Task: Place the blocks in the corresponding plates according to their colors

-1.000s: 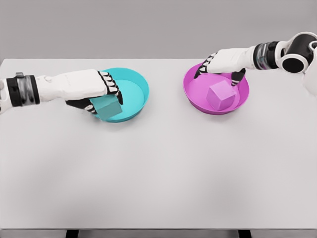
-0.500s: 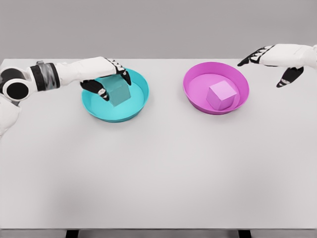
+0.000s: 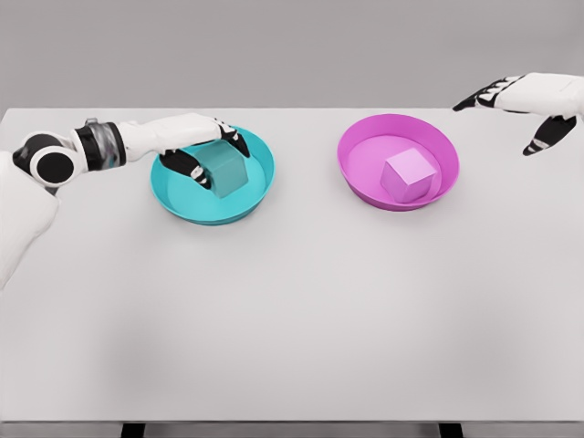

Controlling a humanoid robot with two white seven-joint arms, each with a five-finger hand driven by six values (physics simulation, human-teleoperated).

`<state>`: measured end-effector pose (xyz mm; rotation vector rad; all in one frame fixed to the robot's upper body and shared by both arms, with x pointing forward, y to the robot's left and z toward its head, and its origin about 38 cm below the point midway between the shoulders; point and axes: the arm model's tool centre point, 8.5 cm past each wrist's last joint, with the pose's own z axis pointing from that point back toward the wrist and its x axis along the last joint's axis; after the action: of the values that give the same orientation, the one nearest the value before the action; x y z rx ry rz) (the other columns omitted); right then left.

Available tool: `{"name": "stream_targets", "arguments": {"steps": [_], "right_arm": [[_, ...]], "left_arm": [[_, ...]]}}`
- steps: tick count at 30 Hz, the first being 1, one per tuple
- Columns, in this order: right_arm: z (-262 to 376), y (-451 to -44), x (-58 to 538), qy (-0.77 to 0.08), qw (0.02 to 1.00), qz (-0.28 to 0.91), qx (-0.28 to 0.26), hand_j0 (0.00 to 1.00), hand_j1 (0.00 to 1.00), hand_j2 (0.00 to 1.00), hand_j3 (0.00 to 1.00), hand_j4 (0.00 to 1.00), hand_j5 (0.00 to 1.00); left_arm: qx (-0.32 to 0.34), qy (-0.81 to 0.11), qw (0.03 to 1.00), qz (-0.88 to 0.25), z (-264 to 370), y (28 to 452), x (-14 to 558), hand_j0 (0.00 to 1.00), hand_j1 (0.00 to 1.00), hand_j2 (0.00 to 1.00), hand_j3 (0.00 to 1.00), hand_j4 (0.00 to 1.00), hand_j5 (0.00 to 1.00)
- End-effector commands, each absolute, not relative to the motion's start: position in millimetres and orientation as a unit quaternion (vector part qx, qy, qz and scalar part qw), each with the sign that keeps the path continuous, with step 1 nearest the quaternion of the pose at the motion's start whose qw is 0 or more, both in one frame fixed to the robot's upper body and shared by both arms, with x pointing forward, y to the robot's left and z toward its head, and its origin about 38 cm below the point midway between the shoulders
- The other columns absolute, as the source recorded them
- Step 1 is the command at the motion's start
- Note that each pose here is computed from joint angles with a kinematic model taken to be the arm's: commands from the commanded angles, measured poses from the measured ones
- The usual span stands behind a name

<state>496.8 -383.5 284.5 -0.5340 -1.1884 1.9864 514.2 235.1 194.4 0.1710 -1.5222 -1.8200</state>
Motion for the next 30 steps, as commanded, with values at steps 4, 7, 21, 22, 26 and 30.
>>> {"name": "stream_targets", "arguments": {"steps": [4, 7, 21, 22, 26, 30], "right_arm": [[288.9, -384.6, 497.3, -0.468, 0.374, 0.772, -0.212, 1.00, 1.00, 1.00, 1.00, 1.00, 1.00], [291.1, -383.2, 497.9, -0.469, 0.372, 0.772, -0.213, 1.00, 1.00, 1.00, 1.00, 1.00, 1.00], [289.1, -380.6, 498.9, -0.471, 0.372, 0.772, -0.210, 1.00, 1.00, 1.00, 1.00, 1.00, 1.00], [289.1, -380.6, 498.9, -0.471, 0.372, 0.772, -0.210, 1.00, 1.00, 1.00, 1.00, 1.00, 1.00], [285.4, -375.8, 499.5, -0.472, 0.370, 0.774, -0.205, 1.00, 1.00, 1.00, 1.00, 1.00, 1.00], [284.5, -373.1, 500.0, -0.472, 0.368, 0.775, -0.203, 1.00, 1.00, 1.00, 1.00, 1.00, 1.00]], "left_arm": [[0.071, -0.597, 0.379, -0.704, 198.2, 240.2, 517.5, 0.89, 0.89, 0.89, 0.89, 0.89, 0.89], [0.072, -0.596, 0.380, -0.704, 198.6, 242.5, 517.5, 0.95, 0.95, 0.95, 0.95, 0.95, 0.95], [0.091, -0.693, 0.288, -0.655, 298.3, 291.3, 452.7, 1.00, 1.00, 1.00, 1.00, 1.00, 1.00], [0.092, -0.701, 0.285, -0.647, 304.7, 302.4, 440.9, 1.00, 1.00, 1.00, 1.00, 1.00, 1.00], [0.094, -0.710, 0.318, -0.621, 291.0, 339.7, 410.9, 1.00, 1.00, 1.00, 1.00, 1.00, 1.00], [0.078, -0.696, 0.356, -0.620, 272.4, 363.0, 393.1, 1.00, 1.00, 1.00, 1.00, 1.00, 1.00]]}}
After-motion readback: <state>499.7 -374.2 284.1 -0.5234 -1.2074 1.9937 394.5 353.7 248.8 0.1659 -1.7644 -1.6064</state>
